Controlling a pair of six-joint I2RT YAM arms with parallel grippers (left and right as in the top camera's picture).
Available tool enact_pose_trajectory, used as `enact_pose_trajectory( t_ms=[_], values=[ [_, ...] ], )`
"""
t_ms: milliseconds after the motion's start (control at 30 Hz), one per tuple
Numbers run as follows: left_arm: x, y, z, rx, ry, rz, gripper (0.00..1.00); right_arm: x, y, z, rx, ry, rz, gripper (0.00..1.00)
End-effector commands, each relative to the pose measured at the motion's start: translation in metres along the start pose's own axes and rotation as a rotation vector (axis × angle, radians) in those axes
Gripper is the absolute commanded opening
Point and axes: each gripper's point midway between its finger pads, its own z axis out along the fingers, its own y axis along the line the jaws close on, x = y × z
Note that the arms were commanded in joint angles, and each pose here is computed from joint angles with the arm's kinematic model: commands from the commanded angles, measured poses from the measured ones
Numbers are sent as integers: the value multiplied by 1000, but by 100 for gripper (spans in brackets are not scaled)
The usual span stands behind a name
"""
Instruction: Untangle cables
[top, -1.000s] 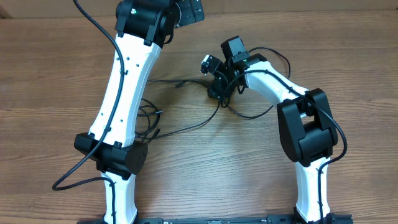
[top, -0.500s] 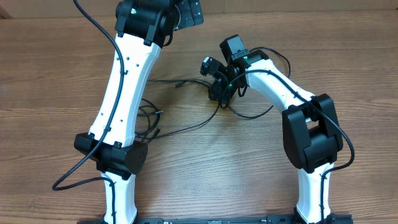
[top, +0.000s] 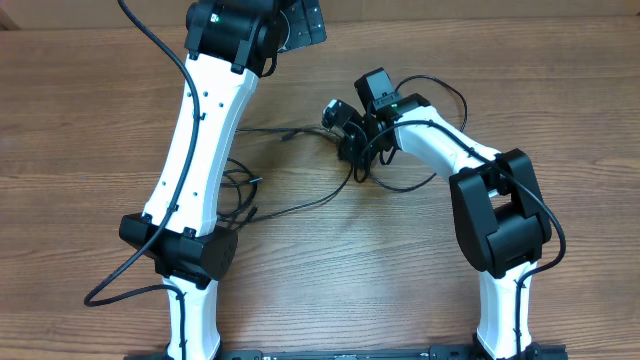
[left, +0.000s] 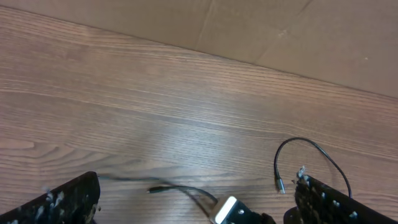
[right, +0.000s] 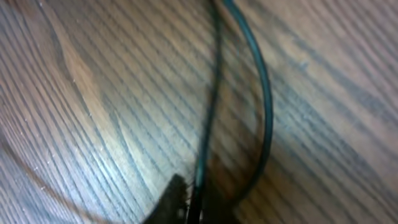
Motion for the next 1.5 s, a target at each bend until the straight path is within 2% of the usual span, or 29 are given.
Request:
enact_pose_trajectory(
  t_ms=[0,167,300,433,500,633,733,933,1067,1400,1467],
  values=[
    [-10,5,-13,-4,-35,13,100,-4,4,-4,-10,-18,10,4],
    [-9,5,-13,-8,-31,18,100,-11,6,-11,-22,-35,31,4],
    [-12,10,-13,-27,-42,28,100,-51,0,-58,27,-128,43,4],
    [-16,15,-13,-39,-55,21,100,-106,-9,-150,151,-286,75,4],
    [-19,18,-12,-49,-65,16,100,-124,-24,-205,281,-360,115,4],
    [-22,25,-12,-66,-68,8,100,-131,-65,-311,556,-502,207,4],
    [-22,30,-11,-76,-62,4,100,-114,-103,-376,703,-592,279,4],
    [-20,29,-11,-58,-48,1,100,-49,-196,-490,992,-792,440,4],
    [-18,25,-10,-36,-36,1,100,-6,-232,-558,1141,-934,497,4],
    [-13,27,-10,-42,-15,5,100,72,-300,-639,1450,-1091,416,4],
    [-12,28,-10,-44,-11,5,100,87,-310,-642,1483,-1086,417,4]
  ],
)
